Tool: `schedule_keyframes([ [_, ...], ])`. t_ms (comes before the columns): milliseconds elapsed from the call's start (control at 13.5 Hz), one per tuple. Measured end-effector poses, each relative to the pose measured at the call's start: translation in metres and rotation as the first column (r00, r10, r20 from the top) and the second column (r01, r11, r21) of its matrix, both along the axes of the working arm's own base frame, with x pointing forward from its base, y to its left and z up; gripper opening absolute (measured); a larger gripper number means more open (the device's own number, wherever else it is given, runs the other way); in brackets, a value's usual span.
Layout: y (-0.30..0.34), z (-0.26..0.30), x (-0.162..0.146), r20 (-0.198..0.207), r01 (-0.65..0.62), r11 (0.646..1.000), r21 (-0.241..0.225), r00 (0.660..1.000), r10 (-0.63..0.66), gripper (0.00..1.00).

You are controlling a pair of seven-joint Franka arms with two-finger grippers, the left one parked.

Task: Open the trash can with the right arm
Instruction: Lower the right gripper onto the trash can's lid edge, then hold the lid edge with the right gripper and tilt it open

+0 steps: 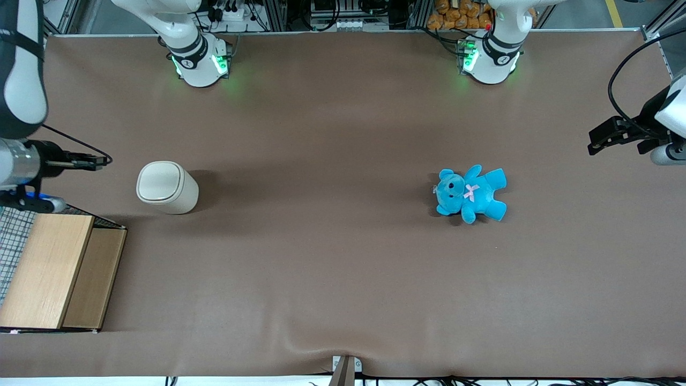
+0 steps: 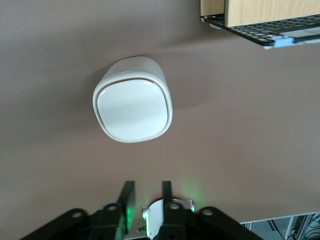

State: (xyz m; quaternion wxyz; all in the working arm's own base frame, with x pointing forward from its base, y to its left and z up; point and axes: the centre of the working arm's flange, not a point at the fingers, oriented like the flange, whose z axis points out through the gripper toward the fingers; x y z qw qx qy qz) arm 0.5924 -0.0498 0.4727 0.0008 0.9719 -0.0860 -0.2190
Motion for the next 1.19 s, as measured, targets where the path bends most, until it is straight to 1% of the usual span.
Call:
schedule_keyframes([
  [74, 0.000, -0.010, 0.000, 0.001, -0.001, 1.000, 0.000, 1.000, 0.001, 0.14],
  [148, 0.000, -0.020, 0.000, 0.002, -0.001, 1.000, 0.000, 1.000, 0.001, 0.02],
  [370, 0.003, -0.044, 0.000, 0.006, -0.008, 1.000, 0.001, 1.000, 0.008, 0.01],
  [519, 0.004, -0.063, -0.001, -0.007, -0.011, 1.000, 0.003, 1.000, 0.011, 0.01],
  [815, 0.002, -0.108, 0.000, -0.008, -0.033, 0.999, 0.014, 0.999, 0.033, 0.01],
  [1185, 0.001, -0.151, -0.010, -0.029, -0.041, 0.999, 0.021, 0.999, 0.041, 0.01],
])
